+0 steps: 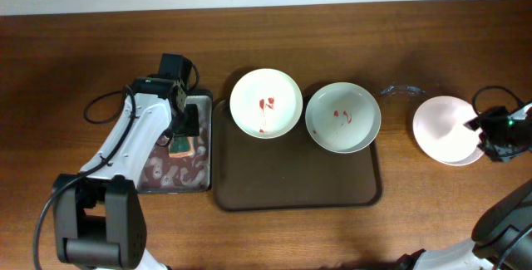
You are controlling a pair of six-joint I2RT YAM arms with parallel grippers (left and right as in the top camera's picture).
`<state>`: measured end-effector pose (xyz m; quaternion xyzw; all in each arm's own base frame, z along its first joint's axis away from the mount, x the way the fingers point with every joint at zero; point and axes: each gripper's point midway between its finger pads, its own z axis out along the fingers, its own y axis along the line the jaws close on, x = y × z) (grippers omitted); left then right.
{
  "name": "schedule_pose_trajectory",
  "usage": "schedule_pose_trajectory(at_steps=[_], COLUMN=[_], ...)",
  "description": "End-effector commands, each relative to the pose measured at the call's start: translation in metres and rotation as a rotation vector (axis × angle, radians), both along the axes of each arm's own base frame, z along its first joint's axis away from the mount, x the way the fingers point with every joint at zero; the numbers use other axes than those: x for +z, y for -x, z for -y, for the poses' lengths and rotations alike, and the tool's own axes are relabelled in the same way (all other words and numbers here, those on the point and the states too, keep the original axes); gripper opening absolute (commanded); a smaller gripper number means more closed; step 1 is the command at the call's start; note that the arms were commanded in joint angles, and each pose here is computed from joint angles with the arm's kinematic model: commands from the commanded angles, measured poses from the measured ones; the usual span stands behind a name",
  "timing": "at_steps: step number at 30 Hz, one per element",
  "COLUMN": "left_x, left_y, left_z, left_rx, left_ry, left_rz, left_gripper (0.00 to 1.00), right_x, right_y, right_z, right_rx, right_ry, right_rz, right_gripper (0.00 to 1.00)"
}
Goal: Clean dirty plates on tray and stack at the side
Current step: 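Set the plate down on the table at the right side, then grip the rim of the upper-right white plate with the right gripper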
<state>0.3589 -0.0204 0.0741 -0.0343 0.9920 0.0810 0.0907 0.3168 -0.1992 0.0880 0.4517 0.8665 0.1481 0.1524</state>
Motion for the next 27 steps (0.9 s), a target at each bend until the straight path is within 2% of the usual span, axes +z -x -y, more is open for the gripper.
schedule_pose_trajectory(at_steps=[1,5,10,14,19,24,27], left_x=[0.011,0.011,0.011,0.011,0.011,0.011,0.011], left_y=[-0.006,-0.006,-0.006,-0.006,-0.006,-0.005,-0.004], left_z=[-0.004,-0.003,-0.004,-0.004,-0.004,-0.004,-0.004], left_rx=[0.018,0.018,0.018,0.018,0.018,0.018,0.018], left_ry=[-0.003,-0.003,-0.003,-0.003,-0.003,-0.004,-0.004], left_rz=[0.039,0.038,0.039,0.039,0.038,0.034,0.031], left_gripper=[0.62,0.62,0.64,0.65,0.66,0.67,0.67], right_x=[0.033,0.068,0.076,0.066,0.03,-0.015,-0.036], right_y=[-0.04,-0.082,-0.118,-0.134,-0.149,-0.155,-0.155], right_z=[-0.047,-0.124,-0.213,-0.277,-0.346,-0.374,-0.374], right_rx=[0.288,0.712,1.012,1.153,1.282,1.297,1.265], right_ry=[-0.021,0.112,0.311,0.408,0.415,0.367,0.331], right_rz=[0.185,0.29,0.349,0.38,0.42,0.387,0.344], right_gripper=[0.59,0.59,0.62,0.62,0.61,0.61,0.54])
